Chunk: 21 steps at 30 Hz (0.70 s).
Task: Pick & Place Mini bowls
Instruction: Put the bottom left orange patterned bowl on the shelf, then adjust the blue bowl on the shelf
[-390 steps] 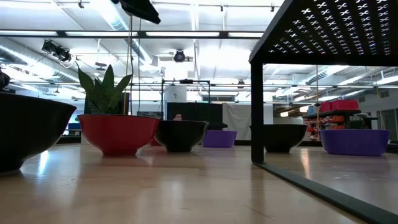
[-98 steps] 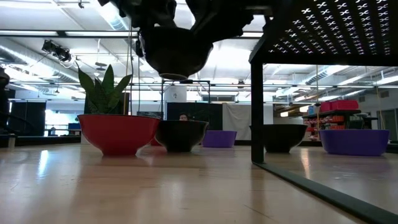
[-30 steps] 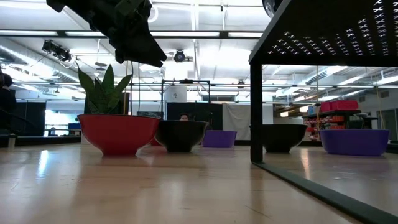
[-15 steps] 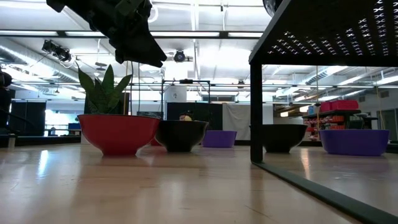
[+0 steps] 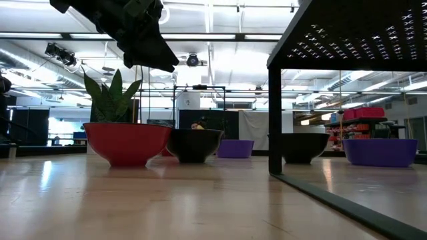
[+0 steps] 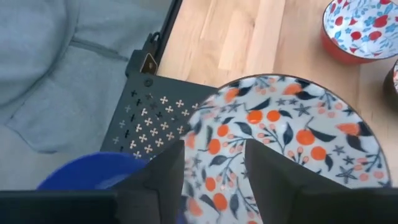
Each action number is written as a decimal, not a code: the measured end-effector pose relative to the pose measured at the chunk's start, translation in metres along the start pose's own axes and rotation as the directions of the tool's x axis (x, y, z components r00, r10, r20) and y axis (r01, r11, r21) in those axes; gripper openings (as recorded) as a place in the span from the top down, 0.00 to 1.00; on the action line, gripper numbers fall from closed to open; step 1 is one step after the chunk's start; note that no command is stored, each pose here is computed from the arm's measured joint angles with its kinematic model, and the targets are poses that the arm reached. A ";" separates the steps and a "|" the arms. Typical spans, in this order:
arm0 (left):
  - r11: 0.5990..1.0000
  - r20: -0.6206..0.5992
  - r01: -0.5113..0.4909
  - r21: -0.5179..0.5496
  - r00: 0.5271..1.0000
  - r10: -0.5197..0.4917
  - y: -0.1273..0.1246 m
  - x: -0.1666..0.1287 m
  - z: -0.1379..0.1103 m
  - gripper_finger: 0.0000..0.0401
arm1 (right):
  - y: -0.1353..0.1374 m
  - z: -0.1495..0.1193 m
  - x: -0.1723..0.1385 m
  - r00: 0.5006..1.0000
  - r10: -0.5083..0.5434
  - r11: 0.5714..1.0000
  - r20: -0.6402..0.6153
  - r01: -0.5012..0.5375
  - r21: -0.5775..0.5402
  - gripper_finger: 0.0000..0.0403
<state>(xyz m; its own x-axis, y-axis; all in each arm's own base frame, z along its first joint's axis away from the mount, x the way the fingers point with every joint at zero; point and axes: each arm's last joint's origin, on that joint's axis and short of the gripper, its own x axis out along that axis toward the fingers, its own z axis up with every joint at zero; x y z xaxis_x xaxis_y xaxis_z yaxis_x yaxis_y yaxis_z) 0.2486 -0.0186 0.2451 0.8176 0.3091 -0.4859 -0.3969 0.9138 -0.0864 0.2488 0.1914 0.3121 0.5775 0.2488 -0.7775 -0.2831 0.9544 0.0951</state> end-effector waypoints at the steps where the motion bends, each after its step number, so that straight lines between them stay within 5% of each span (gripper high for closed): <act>1: 1.000 0.000 0.000 0.000 1.000 0.000 0.000 0.000 0.000 0.59 | 0.000 0.000 -0.001 1.000 0.001 1.000 0.002 -0.001 0.000 0.57; 14: 1.000 0.000 0.000 0.000 1.000 0.000 0.000 0.000 0.000 0.59 | -0.009 0.005 -0.028 0.995 0.014 1.000 0.098 -0.014 -0.005 0.60; 21: 1.000 0.000 0.000 0.001 1.000 0.000 0.000 0.000 0.000 0.59 | 0.008 0.000 -0.040 0.976 0.208 0.971 0.067 -0.214 0.104 0.67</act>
<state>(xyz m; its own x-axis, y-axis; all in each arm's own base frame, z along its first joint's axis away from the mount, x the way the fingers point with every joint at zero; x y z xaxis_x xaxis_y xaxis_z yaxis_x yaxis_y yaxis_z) 0.2486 -0.0187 0.2450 0.8175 0.3088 -0.4861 -0.3965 0.9140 -0.0860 0.2234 0.1895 0.3439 0.5559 0.4525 -0.6973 -0.3191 0.8907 0.3237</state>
